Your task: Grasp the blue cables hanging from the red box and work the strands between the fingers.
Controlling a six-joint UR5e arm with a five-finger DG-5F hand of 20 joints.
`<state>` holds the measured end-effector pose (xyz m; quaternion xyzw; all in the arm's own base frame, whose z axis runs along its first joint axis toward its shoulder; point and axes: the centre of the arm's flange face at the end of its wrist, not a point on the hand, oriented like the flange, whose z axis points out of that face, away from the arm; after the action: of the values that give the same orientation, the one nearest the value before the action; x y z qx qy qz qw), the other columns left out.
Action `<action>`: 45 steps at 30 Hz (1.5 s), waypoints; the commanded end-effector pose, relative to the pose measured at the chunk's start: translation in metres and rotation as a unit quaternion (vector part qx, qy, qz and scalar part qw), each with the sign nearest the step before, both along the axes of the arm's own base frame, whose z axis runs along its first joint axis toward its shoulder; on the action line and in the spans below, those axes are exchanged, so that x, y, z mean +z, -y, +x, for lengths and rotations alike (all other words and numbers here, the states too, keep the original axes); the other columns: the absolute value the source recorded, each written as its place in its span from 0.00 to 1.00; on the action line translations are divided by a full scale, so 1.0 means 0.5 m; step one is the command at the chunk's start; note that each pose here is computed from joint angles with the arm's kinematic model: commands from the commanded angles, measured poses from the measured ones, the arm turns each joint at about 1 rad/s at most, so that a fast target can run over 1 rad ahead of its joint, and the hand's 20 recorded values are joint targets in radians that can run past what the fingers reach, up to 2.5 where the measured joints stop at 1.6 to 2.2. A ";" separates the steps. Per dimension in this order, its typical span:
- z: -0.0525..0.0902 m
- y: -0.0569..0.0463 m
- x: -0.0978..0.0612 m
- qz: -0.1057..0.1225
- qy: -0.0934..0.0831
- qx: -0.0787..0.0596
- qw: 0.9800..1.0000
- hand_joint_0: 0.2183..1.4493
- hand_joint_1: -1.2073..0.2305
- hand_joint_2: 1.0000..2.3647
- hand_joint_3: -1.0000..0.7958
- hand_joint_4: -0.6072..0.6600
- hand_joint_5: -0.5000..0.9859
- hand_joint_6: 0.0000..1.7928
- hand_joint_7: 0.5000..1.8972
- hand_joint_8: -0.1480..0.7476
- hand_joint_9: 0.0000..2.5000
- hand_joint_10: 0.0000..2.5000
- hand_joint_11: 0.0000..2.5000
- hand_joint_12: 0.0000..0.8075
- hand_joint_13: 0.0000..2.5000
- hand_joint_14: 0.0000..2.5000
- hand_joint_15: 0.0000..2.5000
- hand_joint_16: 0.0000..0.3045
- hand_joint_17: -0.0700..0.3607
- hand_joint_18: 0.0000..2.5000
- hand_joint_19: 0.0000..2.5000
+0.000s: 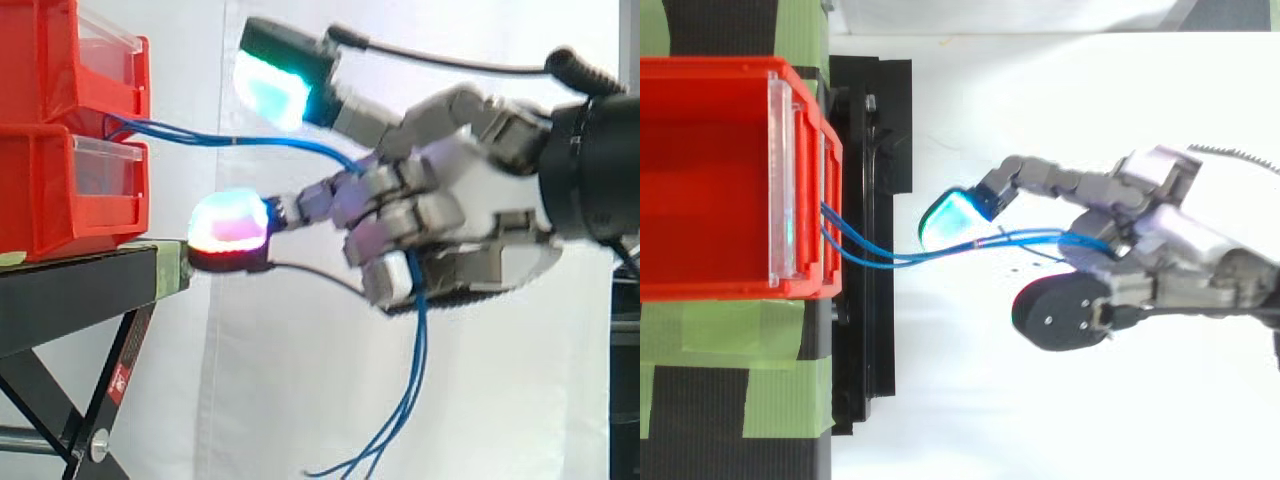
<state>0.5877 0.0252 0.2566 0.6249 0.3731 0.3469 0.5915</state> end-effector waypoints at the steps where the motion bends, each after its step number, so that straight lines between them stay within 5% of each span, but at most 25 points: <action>1: -0.017 0.017 0.045 -0.009 -0.002 -0.020 1.000 0.47 0.42 0.00 0.00 0.65 0.44 0.00 0.49 0.58 0.62 1.00 1.00 0.67 0.70 1.00 0.63 0.65 0.51 0.82 0.32; 14: -0.015 0.022 0.050 -0.009 0.005 -0.025 1.000 0.49 0.42 0.00 0.00 0.61 0.48 0.00 0.56 0.58 0.62 1.00 1.00 0.67 0.70 1.00 0.63 0.65 0.51 0.82 0.32; 22: -0.010 0.023 0.056 -0.017 0.006 -0.029 0.999 0.51 0.40 0.00 0.01 0.60 0.47 0.09 0.54 0.58 0.62 1.00 1.00 0.67 0.70 1.00 0.63 0.65 0.51 0.82 0.32; 33: -0.007 0.016 0.062 -0.030 0.011 -0.043 0.999 0.56 0.37 0.01 0.15 0.58 0.43 0.31 0.46 0.58 0.62 1.00 1.00 0.67 0.70 1.00 0.63 0.65 0.51 0.82 0.32; 45: -0.008 0.015 0.061 -0.034 0.007 -0.043 0.998 0.57 0.35 0.02 0.33 0.56 0.41 0.38 0.44 0.58 0.62 1.00 1.00 0.67 0.70 1.00 0.63 0.65 0.51 0.82 0.32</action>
<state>0.5839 0.0175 0.2871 0.6174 0.3530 0.3134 0.6293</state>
